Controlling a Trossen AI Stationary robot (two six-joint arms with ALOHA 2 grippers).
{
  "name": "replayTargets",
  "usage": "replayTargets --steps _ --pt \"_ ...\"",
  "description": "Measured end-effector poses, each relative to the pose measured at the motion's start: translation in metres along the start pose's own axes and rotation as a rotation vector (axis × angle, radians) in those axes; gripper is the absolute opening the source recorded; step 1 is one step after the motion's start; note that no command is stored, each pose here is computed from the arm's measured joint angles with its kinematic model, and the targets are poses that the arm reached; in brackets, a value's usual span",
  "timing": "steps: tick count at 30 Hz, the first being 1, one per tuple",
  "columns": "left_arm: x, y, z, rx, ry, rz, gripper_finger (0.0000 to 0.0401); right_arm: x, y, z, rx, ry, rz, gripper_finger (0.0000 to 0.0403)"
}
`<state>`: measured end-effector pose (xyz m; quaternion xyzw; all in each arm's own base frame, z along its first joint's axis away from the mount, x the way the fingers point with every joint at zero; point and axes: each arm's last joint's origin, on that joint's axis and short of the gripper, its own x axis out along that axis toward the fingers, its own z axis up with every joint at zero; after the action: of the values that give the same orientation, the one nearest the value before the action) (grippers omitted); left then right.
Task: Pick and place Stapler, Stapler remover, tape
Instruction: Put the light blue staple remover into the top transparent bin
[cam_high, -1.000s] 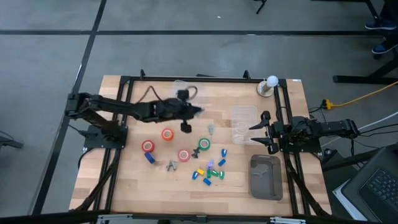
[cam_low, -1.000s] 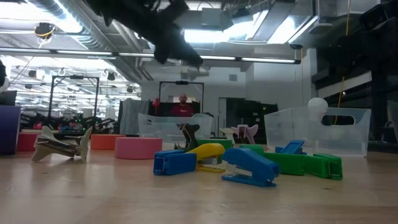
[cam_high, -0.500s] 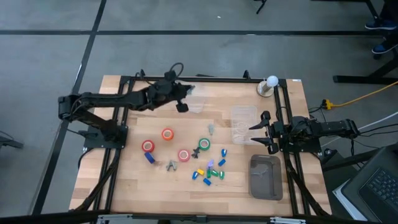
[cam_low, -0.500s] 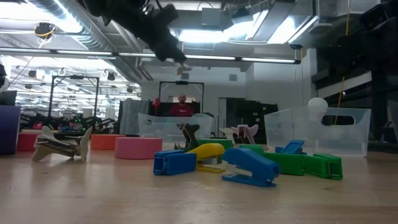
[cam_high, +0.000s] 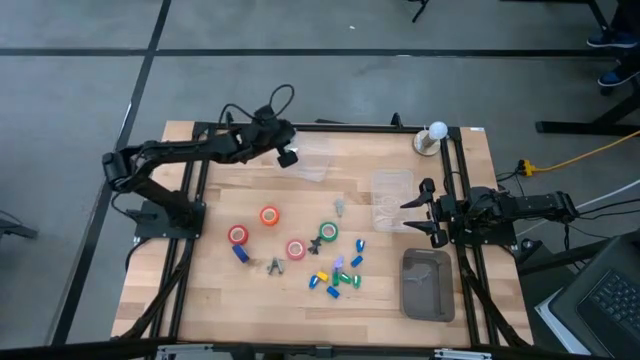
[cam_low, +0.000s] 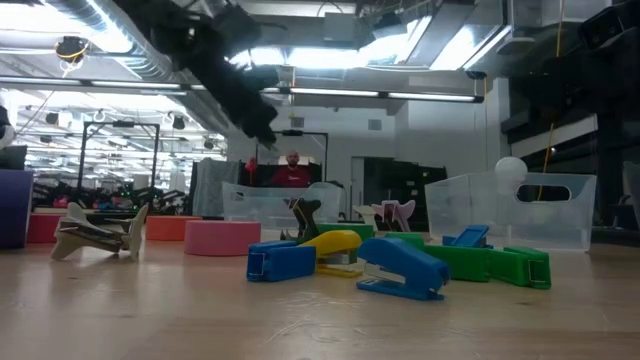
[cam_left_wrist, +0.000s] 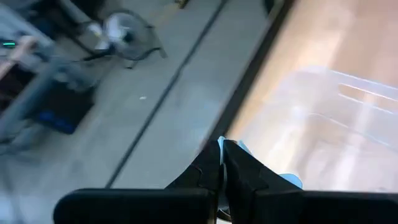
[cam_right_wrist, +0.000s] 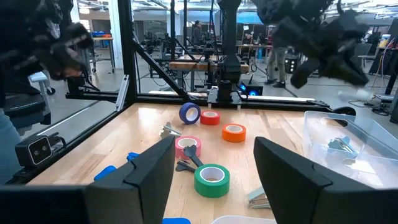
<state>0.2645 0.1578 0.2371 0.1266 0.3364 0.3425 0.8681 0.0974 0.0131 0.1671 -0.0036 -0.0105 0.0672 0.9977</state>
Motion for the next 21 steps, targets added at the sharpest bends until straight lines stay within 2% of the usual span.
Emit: replayTargets --steps 10,15,21 --pt "0.031 -0.026 -0.019 0.066 0.090 -0.120 0.0008 0.000 0.000 0.000 0.000 0.000 0.000 0.0225" --pt "0.045 -0.034 -0.026 0.075 0.113 -0.130 0.0013 0.000 0.000 0.000 0.000 0.000 0.000 0.0225" --pt "0.049 -0.035 -0.025 0.066 0.088 -0.121 0.0038 0.000 0.000 0.000 0.000 0.000 0.000 0.0225"
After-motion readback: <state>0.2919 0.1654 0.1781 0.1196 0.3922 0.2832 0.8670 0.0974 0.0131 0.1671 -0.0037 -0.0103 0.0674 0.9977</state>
